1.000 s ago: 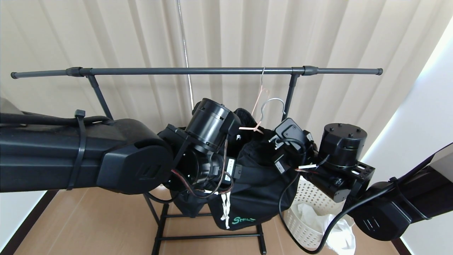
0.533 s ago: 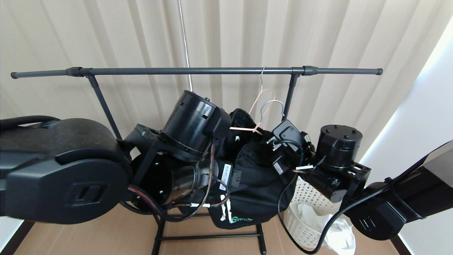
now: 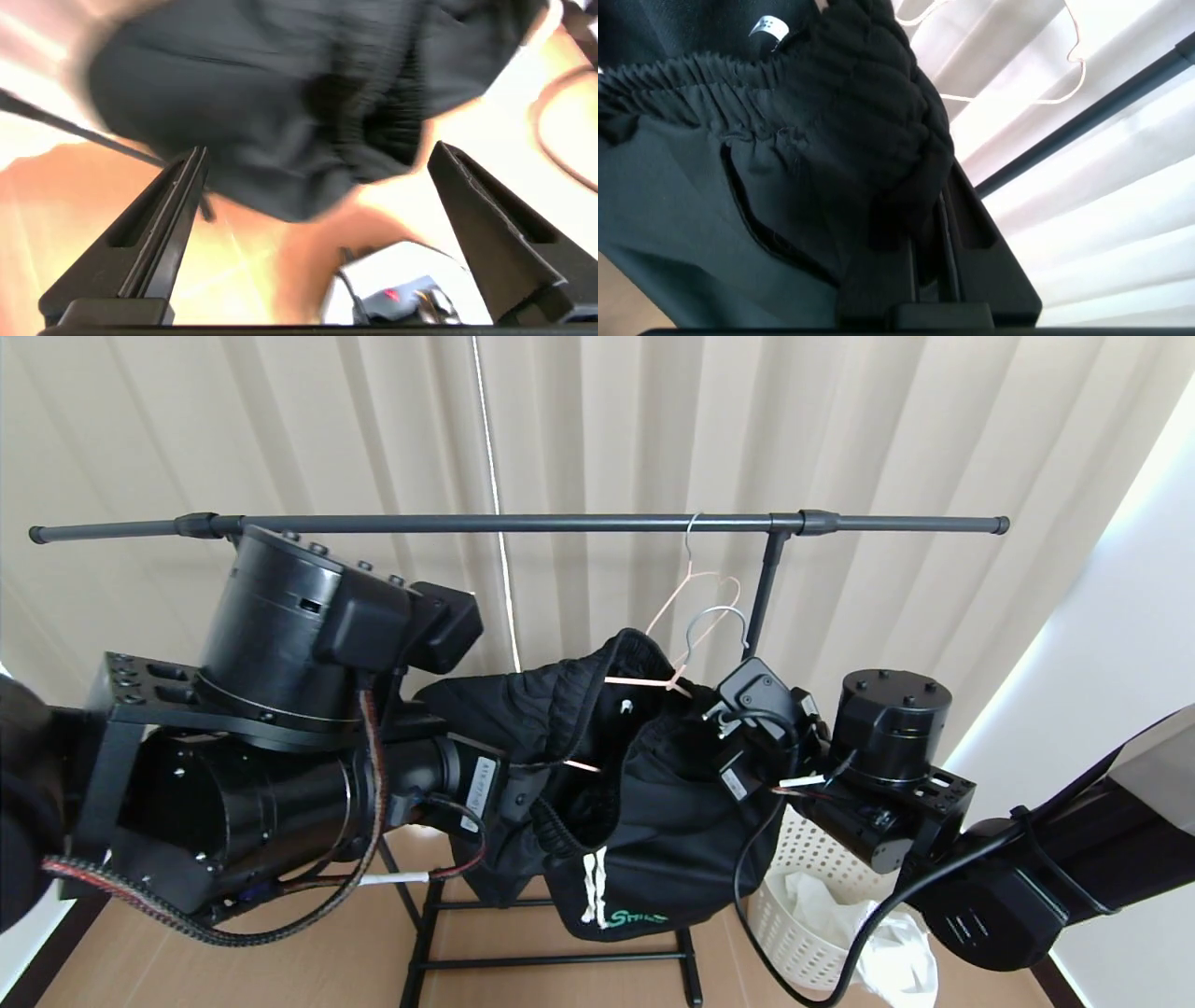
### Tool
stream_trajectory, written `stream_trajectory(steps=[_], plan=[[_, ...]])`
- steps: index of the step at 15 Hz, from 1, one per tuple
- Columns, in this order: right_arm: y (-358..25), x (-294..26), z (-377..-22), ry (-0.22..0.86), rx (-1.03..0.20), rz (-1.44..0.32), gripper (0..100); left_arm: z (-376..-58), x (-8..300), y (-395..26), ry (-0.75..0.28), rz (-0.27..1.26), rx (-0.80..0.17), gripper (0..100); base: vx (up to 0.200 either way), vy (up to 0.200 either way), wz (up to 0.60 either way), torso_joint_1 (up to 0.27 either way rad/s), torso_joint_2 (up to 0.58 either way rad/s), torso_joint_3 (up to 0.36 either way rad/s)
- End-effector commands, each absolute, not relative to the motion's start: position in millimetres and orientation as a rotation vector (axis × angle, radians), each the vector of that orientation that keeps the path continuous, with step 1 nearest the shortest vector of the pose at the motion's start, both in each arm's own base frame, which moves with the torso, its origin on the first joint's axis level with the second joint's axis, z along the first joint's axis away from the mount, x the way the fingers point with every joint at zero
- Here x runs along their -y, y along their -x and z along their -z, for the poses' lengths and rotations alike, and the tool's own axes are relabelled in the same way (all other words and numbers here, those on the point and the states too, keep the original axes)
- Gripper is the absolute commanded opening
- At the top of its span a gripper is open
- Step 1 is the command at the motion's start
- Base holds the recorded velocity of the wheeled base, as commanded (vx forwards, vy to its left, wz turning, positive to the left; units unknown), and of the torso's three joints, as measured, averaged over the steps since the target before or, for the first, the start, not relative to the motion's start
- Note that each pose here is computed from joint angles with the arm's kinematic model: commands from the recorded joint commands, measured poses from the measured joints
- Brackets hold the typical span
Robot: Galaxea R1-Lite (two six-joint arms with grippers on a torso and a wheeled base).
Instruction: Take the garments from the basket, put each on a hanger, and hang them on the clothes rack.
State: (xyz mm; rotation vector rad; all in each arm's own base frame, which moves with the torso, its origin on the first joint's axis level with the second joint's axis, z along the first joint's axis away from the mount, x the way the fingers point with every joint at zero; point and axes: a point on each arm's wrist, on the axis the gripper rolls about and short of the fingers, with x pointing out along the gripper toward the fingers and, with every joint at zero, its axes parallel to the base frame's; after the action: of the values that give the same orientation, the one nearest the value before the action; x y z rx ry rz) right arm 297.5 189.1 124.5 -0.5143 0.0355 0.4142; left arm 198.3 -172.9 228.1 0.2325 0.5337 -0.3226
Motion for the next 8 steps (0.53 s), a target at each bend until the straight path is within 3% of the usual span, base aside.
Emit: stream_trajectory(steps=[1, 4, 8], plan=[[-297, -189, -125, 0.512, -0.034, -0.416, 0, -223, 145, -206, -0.200, 0.232, -0.507, 100, 0.000, 0.000, 0.00, 0.000, 0.00, 0.000], [-301, -182, -124, 0.510, -0.038, -0.420, 0, -207, 124, -216, -0.192, 0.189, -0.509, 100, 0.000, 0.000, 0.00, 0.000, 0.00, 0.000], [-308, -172, -123, 0.503, -0.035, -0.446, 0, -203, 98, -218, -0.179, 0.310, -0.436, 100, 0.000, 0.000, 0.00, 0.000, 0.00, 0.000]])
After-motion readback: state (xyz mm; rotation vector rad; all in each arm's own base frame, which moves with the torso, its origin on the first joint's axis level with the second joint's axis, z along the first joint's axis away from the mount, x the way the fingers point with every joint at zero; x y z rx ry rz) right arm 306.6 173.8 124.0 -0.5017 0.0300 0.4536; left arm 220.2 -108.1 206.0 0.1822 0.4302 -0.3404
